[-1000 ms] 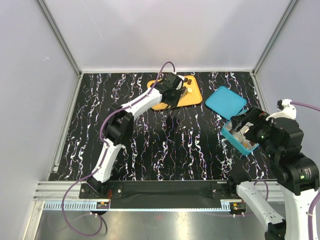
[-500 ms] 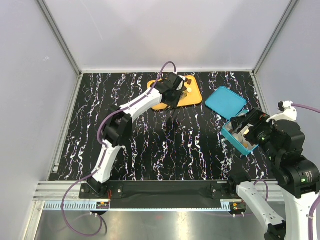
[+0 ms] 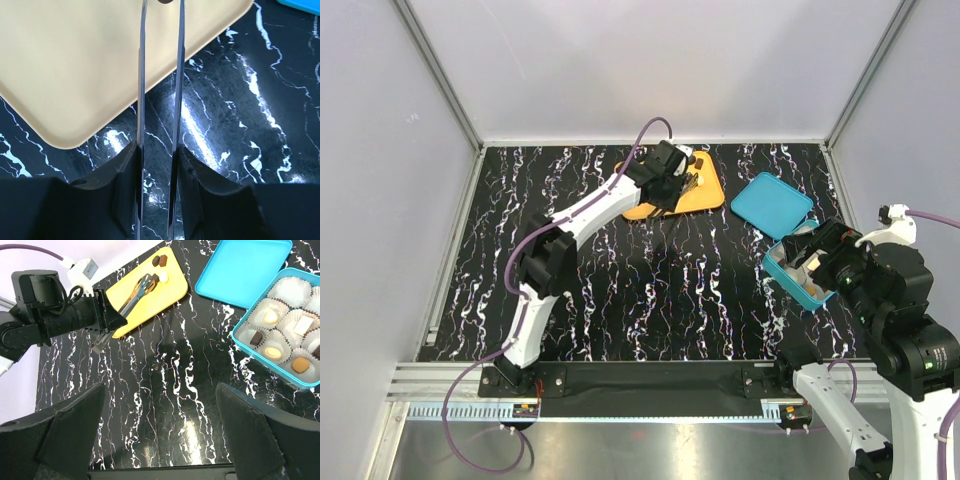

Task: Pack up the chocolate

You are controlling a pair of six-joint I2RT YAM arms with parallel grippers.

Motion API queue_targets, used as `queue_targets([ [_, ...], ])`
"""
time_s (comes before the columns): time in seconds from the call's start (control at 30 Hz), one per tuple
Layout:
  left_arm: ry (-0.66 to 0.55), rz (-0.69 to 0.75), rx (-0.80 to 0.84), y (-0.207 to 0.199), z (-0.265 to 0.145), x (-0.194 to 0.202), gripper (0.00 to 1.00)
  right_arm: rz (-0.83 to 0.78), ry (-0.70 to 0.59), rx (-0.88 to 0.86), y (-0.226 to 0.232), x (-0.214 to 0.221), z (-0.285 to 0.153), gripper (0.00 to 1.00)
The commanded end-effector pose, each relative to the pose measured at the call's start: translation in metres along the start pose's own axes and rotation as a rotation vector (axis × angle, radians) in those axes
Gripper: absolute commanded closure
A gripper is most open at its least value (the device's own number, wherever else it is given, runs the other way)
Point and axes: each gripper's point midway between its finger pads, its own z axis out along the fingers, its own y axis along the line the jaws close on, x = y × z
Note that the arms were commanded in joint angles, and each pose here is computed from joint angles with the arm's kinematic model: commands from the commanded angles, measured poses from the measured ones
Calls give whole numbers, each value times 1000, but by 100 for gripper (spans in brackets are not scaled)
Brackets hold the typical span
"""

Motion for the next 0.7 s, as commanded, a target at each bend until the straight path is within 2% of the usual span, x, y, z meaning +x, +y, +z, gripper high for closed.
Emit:
queue_targets([
  [0.0, -126, 10, 90, -26, -50, -39, 63, 15, -34, -34, 8, -10, -5, 0],
  [0.1, -152, 32, 142, -49, -64, -46, 63, 16, -39, -40, 10, -12, -6, 0],
  [0.3, -198, 80, 317, -121, -86, -53, 63, 19, -49, -47, 10, -13, -10, 0],
  [0.47, -200, 117, 446, -174, -88, -50, 63, 17, -54, -47, 9, -13, -14, 0],
  [0.67, -235, 106, 579, -215, -90, -51, 64, 8, -66, -54, 9, -15, -20, 0],
])
